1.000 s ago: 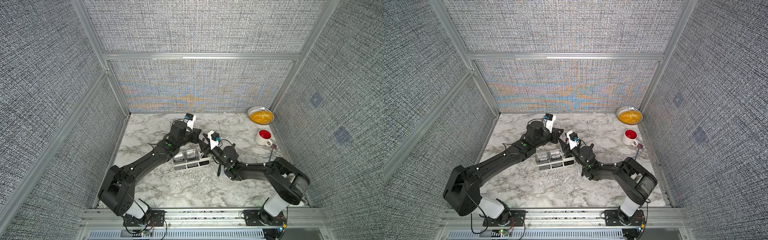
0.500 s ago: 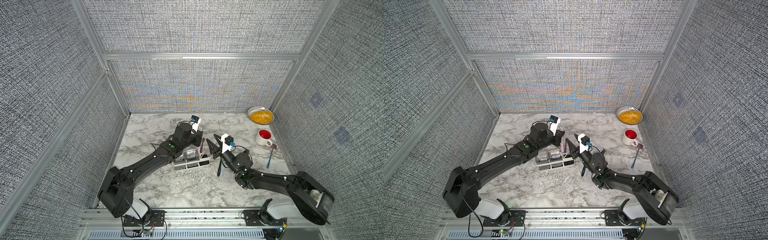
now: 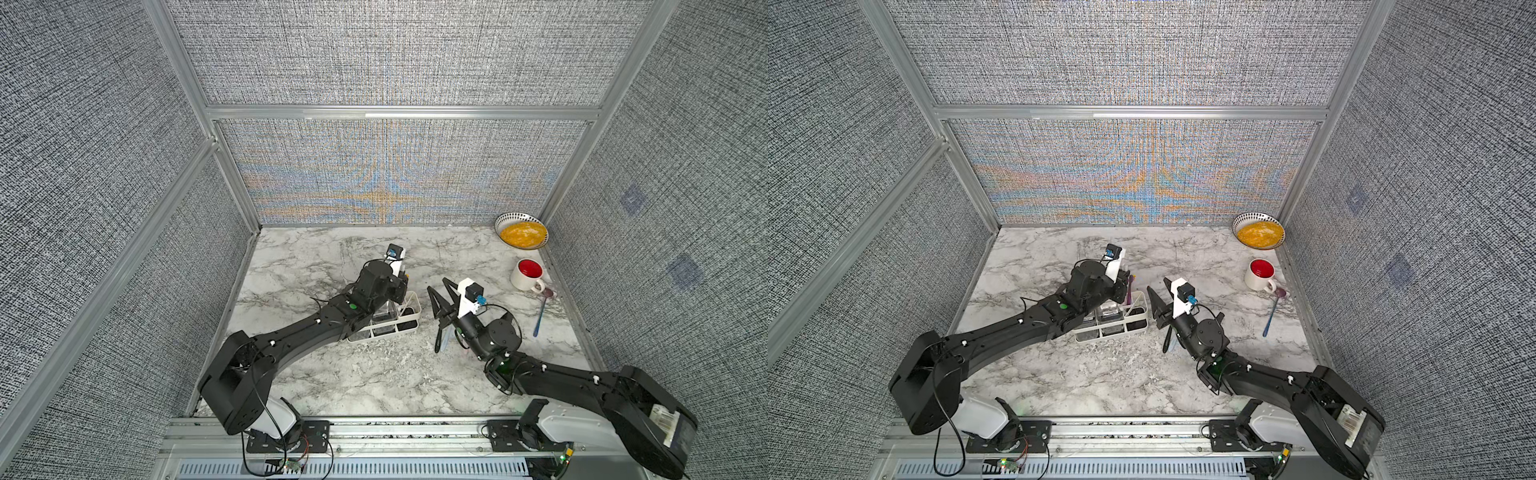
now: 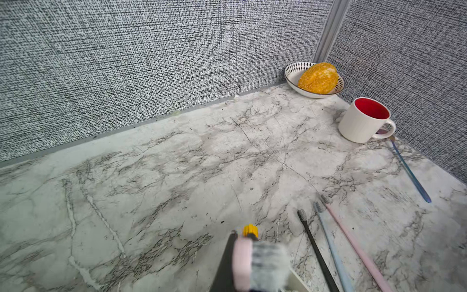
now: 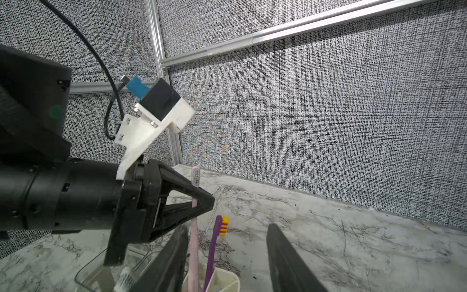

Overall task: Place the toothbrush into the toothbrush holder
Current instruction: Place the toothbrush in the toothbrush holder.

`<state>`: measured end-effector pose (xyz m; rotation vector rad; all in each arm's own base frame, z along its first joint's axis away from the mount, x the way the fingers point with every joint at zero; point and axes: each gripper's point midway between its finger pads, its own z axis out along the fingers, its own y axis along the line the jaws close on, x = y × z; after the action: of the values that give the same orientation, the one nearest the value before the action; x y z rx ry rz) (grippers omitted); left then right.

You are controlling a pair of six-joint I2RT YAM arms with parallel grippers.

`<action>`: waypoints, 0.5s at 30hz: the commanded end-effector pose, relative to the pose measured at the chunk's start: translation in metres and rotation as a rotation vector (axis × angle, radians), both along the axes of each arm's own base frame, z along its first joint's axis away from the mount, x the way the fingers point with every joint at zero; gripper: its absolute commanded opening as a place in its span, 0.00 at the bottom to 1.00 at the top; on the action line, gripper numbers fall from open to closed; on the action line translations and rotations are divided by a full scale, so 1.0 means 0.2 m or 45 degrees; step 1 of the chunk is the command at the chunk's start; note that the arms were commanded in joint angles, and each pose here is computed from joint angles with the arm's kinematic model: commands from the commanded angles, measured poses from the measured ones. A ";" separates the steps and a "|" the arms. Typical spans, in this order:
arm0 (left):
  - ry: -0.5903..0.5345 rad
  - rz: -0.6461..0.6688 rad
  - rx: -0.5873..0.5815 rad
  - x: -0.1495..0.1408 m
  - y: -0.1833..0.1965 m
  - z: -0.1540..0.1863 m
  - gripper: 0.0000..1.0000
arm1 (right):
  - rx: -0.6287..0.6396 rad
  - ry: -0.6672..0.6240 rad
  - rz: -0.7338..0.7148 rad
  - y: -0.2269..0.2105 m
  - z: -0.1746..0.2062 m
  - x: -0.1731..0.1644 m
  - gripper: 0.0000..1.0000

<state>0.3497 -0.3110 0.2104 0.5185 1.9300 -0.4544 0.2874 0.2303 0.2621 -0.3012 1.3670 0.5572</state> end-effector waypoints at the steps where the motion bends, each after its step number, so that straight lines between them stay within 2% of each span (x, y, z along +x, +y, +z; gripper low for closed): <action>1: -0.064 0.061 -0.048 0.04 0.02 0.05 0.00 | -0.001 0.040 -0.016 -0.01 -0.03 0.00 0.53; 15: -0.044 0.095 -0.034 0.04 0.01 -0.05 0.00 | -0.042 0.092 -0.047 -0.03 -0.12 -0.01 0.52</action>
<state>0.3534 -0.3087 0.1957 0.4593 1.9253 -0.4202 0.2853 0.2271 0.2363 -0.3067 1.4510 0.5259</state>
